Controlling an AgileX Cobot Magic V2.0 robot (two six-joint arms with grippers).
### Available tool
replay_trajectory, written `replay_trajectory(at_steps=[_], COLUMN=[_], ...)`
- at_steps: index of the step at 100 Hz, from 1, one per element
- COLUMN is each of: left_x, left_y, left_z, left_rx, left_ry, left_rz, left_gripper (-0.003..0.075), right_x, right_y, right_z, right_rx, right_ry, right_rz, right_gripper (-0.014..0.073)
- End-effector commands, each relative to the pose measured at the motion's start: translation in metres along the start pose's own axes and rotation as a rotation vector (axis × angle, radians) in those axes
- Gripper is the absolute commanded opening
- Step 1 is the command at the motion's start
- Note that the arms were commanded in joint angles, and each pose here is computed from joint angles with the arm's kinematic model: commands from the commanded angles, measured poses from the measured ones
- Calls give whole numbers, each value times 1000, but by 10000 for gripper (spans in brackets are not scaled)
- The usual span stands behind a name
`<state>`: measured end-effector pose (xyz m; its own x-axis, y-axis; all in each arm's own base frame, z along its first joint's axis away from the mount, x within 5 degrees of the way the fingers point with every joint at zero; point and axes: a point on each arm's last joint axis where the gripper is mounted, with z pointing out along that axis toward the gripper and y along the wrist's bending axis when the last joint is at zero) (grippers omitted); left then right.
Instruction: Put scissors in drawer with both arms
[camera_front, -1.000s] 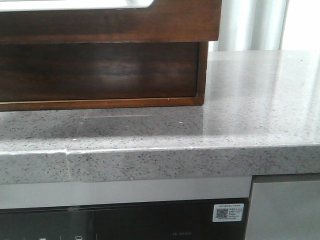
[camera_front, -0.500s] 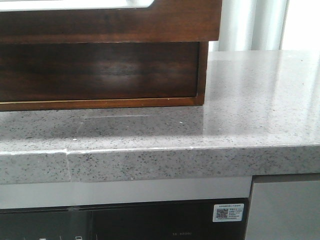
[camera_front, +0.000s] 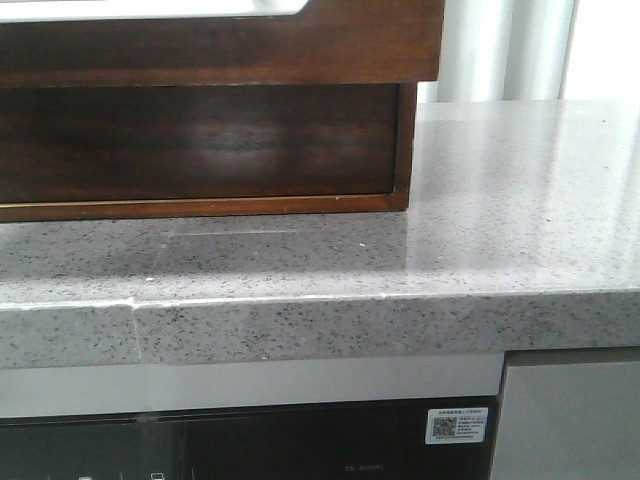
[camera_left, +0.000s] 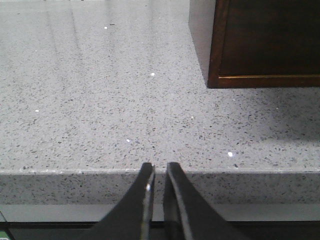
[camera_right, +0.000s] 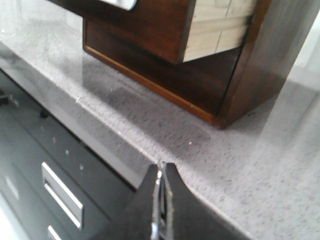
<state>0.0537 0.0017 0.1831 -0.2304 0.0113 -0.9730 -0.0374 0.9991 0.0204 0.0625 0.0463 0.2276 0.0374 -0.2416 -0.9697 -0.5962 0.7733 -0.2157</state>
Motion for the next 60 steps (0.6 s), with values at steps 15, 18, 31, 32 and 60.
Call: replay_trajectory(at_steps=[15,18,31,32,60], left_x=[-2,-2,-2,-2,-2], left_y=[0,0,0,0,0], left_z=[-1,-1,-1,-1,-1], left_rx=[-2,-2,-2,-2,-2], left_ry=[-81,-81,-81,-81,-81], left_rz=[-8,-8,-8,-8,-8], left_gripper=[3,4,3,4,4], right_x=[-15,-15,-14,-14,28], right_y=[-15,-16,-20,-20,-21], right_z=[-2,-2,-8,-9,-21], right_rx=[155,170,242,252,487], right_ry=[-96,-96,-114,-120,-148], right_rz=[17,50,58,65,188], right_gripper=[-116,-116,-116,-116,-116])
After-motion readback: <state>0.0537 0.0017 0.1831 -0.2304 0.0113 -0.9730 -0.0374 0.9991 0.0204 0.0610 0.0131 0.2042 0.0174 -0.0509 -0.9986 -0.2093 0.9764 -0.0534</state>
